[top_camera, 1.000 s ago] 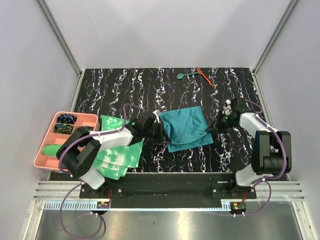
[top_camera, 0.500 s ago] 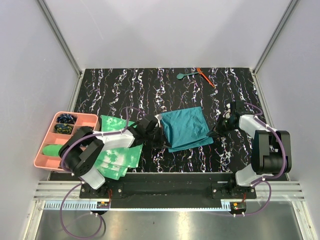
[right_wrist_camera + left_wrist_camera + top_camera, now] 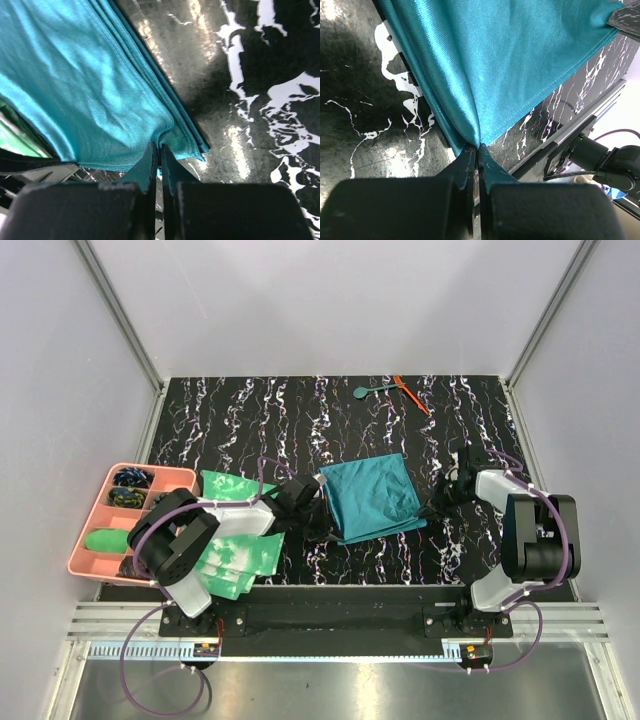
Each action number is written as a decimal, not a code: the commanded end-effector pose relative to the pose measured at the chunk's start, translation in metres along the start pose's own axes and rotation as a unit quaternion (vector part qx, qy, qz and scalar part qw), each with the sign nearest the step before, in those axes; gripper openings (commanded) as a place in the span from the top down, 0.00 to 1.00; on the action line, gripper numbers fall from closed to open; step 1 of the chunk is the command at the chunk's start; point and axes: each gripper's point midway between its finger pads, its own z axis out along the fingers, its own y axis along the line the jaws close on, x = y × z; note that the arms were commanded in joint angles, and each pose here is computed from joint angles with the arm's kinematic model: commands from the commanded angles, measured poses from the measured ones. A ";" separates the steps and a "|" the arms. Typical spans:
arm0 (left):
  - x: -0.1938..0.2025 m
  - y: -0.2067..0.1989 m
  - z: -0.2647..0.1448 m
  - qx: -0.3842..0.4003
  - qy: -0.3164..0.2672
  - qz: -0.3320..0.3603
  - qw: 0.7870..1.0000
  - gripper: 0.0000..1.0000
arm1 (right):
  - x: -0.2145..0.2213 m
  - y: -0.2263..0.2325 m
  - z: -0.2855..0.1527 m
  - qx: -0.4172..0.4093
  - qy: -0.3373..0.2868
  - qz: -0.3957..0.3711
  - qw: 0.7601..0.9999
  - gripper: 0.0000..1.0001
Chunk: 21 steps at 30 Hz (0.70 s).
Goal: Fold the napkin into a case and place the utensils inside
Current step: Smooth out the square-folded napkin at the center of the board.
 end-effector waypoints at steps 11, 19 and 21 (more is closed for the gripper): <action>-0.001 -0.006 -0.033 -0.012 -0.016 0.033 0.999 0.54 | -0.014 -0.005 -0.009 0.022 -0.045 0.013 0.999 0.55; -0.039 -0.037 -0.065 0.039 -0.049 0.055 0.997 0.60 | -0.022 0.004 -0.031 0.026 -0.066 -0.013 0.997 0.50; -0.052 -0.056 -0.061 0.070 -0.046 0.055 0.995 0.67 | -0.019 0.004 -0.030 0.022 -0.059 -0.014 0.998 0.50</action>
